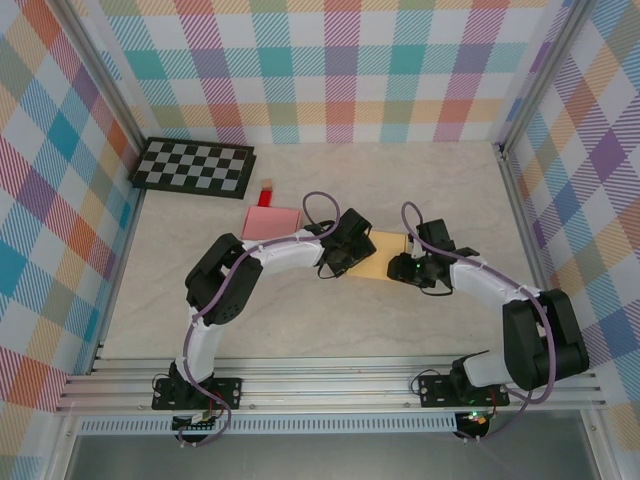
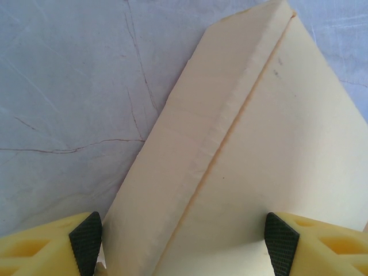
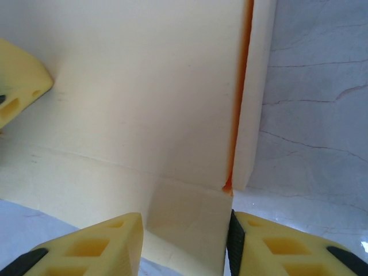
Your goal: Fold the paper box
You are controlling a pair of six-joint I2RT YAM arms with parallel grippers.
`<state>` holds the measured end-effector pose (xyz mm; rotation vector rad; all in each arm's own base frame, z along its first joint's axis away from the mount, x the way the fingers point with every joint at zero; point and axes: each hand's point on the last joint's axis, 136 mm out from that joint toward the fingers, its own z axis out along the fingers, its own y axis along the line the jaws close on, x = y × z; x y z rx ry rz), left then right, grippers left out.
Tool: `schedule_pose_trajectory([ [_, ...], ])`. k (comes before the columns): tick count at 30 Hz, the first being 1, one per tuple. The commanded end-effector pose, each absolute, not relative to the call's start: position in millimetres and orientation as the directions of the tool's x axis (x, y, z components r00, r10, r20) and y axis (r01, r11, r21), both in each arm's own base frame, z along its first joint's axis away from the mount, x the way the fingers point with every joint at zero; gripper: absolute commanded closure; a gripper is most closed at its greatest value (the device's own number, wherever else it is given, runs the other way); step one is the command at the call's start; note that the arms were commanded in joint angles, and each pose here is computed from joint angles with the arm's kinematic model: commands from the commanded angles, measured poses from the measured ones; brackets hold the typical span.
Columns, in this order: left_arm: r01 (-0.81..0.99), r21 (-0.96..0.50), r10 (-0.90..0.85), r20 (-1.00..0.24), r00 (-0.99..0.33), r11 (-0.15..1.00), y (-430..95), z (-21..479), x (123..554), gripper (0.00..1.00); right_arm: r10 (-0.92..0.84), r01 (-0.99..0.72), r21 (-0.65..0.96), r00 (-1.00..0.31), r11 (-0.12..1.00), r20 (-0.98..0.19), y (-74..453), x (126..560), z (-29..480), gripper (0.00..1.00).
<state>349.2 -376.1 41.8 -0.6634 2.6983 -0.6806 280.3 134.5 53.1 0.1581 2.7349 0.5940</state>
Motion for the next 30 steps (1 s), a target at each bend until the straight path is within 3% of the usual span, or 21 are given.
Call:
schedule_pose_trajectory([
  [1,-0.410,-0.340,-0.471,-0.121,-0.873,0.846,-347.7,-8.3,328.8,0.24,0.176,0.018,0.455,-0.935,0.890,-0.308,141.7,281.4,70.5,0.56],
  [9,-0.407,-0.337,-0.469,-0.124,-0.875,0.849,-346.7,-7.7,328.9,0.24,0.131,0.009,0.354,-0.938,0.935,-0.322,126.6,281.1,61.8,0.57],
  [30,-0.409,-0.333,-0.469,-0.120,-0.875,0.849,-348.0,-10.4,330.2,0.25,0.130,0.006,0.366,-0.940,0.931,-0.316,129.6,282.7,51.2,0.59],
])
